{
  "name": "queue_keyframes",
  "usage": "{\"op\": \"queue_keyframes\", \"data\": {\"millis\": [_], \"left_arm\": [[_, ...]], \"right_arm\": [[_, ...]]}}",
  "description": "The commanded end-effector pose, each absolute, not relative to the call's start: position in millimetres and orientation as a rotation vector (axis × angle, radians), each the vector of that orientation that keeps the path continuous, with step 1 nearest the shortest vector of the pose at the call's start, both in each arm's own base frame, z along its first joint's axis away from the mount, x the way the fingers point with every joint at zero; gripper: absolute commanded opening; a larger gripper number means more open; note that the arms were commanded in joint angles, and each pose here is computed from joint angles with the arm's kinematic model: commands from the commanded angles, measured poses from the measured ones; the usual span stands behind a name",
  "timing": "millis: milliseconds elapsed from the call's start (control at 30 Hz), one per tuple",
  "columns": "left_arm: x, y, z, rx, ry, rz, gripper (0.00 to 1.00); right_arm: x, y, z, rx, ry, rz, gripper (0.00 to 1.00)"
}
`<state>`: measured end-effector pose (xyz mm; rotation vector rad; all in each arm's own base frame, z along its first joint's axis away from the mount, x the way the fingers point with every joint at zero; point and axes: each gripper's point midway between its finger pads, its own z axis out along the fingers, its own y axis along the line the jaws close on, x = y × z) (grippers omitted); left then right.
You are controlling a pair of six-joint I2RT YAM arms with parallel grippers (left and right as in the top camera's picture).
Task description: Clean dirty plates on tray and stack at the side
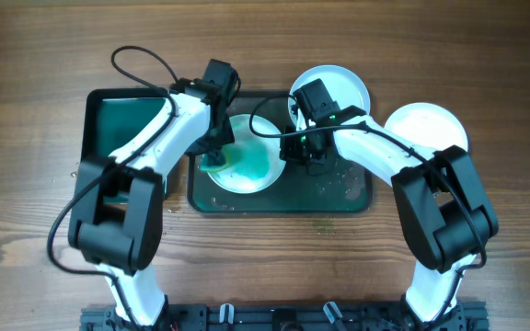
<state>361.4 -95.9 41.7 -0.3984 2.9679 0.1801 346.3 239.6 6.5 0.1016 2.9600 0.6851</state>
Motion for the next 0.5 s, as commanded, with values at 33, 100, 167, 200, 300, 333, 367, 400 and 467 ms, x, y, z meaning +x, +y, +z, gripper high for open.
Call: {"op": "queue_keyframes", "data": {"millis": [33, 100, 167, 200, 300, 333, 367, 400, 467], "left_arm": [[376, -110, 124, -0.374, 2.868, -0.138, 0.04], [379, -104, 146, -0.395, 2.826, -0.188, 0.04], [383, -93, 163, -0.429, 2.774, -0.195, 0.04], [385, -84, 168, -0.454, 2.75, -0.187, 0.04], [388, -66, 170, -0.511, 2.729, -0.162, 0.04], [388, -62, 170, -0.525, 2.728, -0.158, 0.04], [389, -59, 168, -0.535, 2.73, -0.155, 0.04], [389, -58, 167, -0.54, 2.731, -0.153, 0.04], [390, -58, 166, -0.541, 2.73, -0.153, 0.04]], "right_arm": [[347, 238, 3, 0.056, 2.967, 0.7, 0.04], [347, 237, 3, 0.057, 2.969, 0.699, 0.04], [348, 237, 3, 0.058, 2.965, 0.696, 0.04], [348, 237, 2, 0.057, 2.965, 0.695, 0.04], [347, 237, -4, 0.065, 2.978, 0.69, 0.06], [347, 237, -6, 0.067, 2.982, 0.691, 0.06], [346, 238, -6, 0.065, 2.983, 0.699, 0.07], [346, 238, -7, 0.066, 2.985, 0.698, 0.09], [346, 239, -6, 0.064, 2.985, 0.711, 0.08]]}}
